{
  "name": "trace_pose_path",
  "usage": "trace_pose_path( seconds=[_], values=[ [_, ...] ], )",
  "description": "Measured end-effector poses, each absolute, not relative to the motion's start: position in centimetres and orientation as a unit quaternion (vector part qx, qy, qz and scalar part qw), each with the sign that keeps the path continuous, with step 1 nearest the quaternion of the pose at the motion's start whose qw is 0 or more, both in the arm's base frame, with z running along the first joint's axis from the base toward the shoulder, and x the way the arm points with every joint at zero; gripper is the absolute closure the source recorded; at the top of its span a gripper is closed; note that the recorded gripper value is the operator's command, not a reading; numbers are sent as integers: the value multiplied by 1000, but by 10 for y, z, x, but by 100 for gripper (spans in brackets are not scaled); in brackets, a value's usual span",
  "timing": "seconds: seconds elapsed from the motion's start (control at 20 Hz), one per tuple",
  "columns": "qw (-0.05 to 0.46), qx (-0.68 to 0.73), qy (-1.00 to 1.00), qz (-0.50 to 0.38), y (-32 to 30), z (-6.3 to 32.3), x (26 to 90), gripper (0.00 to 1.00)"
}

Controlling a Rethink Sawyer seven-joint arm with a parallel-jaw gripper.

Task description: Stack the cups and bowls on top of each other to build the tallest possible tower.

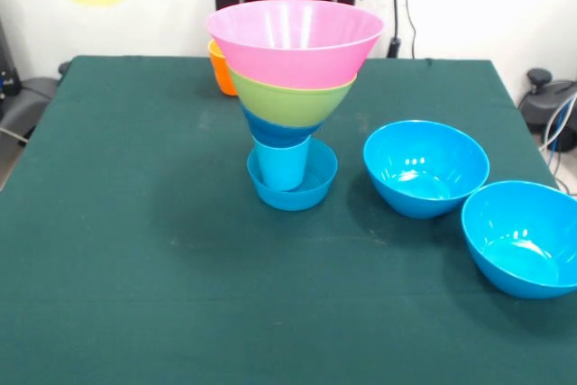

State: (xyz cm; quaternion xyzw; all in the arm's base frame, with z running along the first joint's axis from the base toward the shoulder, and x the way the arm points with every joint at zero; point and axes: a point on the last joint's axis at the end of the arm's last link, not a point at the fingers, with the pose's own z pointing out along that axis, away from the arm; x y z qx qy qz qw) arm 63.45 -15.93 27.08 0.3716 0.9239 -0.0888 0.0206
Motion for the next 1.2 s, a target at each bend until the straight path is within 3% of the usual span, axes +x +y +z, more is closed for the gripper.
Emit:
trace_pose_path(
  seconds=[0.45,1.2],
  values=[
    [-30,352,930,-100,-113,319,635,100],
    [-11,315,944,-100,-55,349,655,100]
  ],
)
